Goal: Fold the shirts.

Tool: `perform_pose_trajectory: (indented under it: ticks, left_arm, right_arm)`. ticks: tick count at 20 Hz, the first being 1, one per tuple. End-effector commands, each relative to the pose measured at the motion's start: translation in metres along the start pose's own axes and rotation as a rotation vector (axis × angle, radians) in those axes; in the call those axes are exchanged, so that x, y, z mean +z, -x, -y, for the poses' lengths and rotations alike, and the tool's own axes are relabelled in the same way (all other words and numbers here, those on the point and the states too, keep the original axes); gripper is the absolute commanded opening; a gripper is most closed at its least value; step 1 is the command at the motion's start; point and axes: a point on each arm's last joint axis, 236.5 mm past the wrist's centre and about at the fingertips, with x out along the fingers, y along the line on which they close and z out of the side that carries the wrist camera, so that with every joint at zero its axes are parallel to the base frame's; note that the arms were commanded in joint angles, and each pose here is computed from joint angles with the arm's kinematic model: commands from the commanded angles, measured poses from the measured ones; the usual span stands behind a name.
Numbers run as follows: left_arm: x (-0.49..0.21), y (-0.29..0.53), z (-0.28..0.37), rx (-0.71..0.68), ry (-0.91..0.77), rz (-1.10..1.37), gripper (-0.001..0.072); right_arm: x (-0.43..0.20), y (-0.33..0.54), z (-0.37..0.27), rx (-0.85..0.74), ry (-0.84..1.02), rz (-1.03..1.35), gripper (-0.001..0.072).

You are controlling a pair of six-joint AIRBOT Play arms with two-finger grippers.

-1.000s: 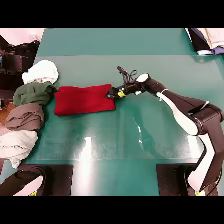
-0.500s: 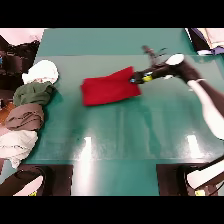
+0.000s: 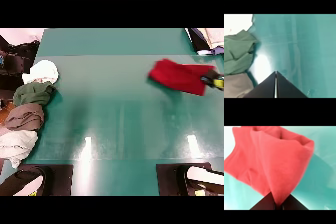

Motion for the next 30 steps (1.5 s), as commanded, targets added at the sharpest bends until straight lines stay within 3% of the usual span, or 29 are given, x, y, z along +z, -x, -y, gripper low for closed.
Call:
perform_pose_trajectory:
  ticks: [1,5,12,13,14,15,20,22,30]
  left_arm:
    - [0.001,0.0,0.01,-0.041,0.011,0.002,0.0024]
    - [0.002,0.0,0.012,-0.053,0.036,0.006,0.0024]
    - [0.0,0.0,0.018,-0.079,0.039,-0.003,0.0025]
    - [0.0,0.001,0.019,-0.081,0.039,-0.004,0.0025]
    - [-0.002,0.001,0.019,-0.081,0.039,-0.008,0.0024]
    - [-0.004,0.001,0.019,-0.08,0.037,-0.019,0.0025]
    - [-0.006,0.0,0.019,-0.08,0.038,-0.026,0.0025]
    - [-0.006,0.001,0.019,-0.08,0.038,-0.025,0.0025]
    - [0.003,0.001,0.019,-0.08,0.039,0.01,0.0025]
  right_arm:
    - [0.02,0.061,0.105,-0.192,-0.222,0.221,0.0012]
    - [-0.005,0.078,0.152,-0.256,-0.317,0.197,0.0012]
    - [-0.041,0.077,0.156,-0.282,-0.335,0.05,0.0016]
    - [-0.049,0.08,0.158,-0.284,-0.343,0.019,0.0045]
    - [-0.056,0.086,0.162,-0.283,-0.365,-0.004,0.0312]
    - [-0.061,0.094,0.167,-0.278,-0.394,-0.023,0.0503]
    - [-0.05,0.156,0.185,-0.217,-0.6,0.05,0.0488]
    - [-0.031,0.166,0.168,-0.149,-0.613,0.122,0.044]
    - [-0.034,0.106,-0.016,0.064,-0.194,-0.047,0.0428]
